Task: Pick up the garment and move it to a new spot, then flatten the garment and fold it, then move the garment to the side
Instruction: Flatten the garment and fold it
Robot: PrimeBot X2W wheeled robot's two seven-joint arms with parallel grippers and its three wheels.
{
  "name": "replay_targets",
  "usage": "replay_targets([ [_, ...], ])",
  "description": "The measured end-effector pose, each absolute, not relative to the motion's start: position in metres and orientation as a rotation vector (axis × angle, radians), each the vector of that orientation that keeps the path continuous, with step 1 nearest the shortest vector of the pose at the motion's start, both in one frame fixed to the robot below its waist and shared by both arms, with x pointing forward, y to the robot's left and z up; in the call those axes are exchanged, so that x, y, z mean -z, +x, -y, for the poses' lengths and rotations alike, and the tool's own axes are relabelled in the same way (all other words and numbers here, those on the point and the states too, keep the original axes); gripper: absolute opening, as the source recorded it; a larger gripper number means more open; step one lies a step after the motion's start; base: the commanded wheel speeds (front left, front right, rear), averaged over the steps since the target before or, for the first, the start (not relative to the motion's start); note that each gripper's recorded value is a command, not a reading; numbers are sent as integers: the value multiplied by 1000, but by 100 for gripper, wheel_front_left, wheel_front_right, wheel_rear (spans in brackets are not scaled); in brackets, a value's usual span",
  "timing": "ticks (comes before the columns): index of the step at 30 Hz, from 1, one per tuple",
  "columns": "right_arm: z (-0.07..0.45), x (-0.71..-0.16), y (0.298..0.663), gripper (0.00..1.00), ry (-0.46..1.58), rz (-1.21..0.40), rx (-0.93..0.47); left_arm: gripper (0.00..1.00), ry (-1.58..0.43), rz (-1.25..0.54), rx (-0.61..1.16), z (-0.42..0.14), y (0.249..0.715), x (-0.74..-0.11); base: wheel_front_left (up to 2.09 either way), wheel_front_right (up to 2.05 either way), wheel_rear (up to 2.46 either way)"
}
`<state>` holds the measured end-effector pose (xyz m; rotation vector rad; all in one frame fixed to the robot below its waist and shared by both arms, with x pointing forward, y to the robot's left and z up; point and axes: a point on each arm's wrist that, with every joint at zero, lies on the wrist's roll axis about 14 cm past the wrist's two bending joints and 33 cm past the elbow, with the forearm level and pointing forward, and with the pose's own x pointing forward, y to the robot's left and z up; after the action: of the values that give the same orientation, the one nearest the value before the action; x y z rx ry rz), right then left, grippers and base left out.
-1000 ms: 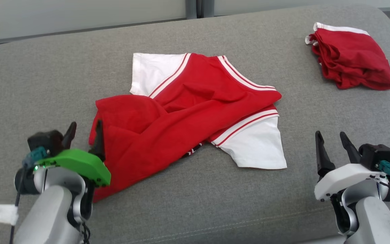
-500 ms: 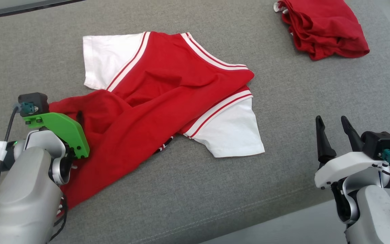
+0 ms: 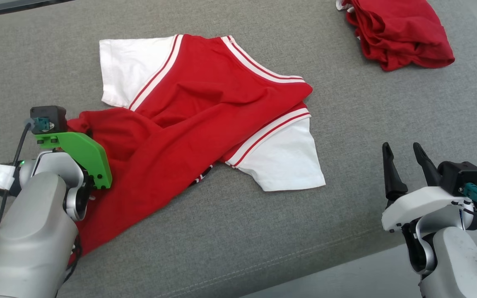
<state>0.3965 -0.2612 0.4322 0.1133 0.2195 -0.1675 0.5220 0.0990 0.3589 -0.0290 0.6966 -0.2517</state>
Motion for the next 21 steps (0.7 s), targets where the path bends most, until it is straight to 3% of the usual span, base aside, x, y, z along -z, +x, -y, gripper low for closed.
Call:
replay_targets([
  [21,264,-432,403,100,104,-218,168,0,135,-43,163,-119,604,-491,0,0,0],
])
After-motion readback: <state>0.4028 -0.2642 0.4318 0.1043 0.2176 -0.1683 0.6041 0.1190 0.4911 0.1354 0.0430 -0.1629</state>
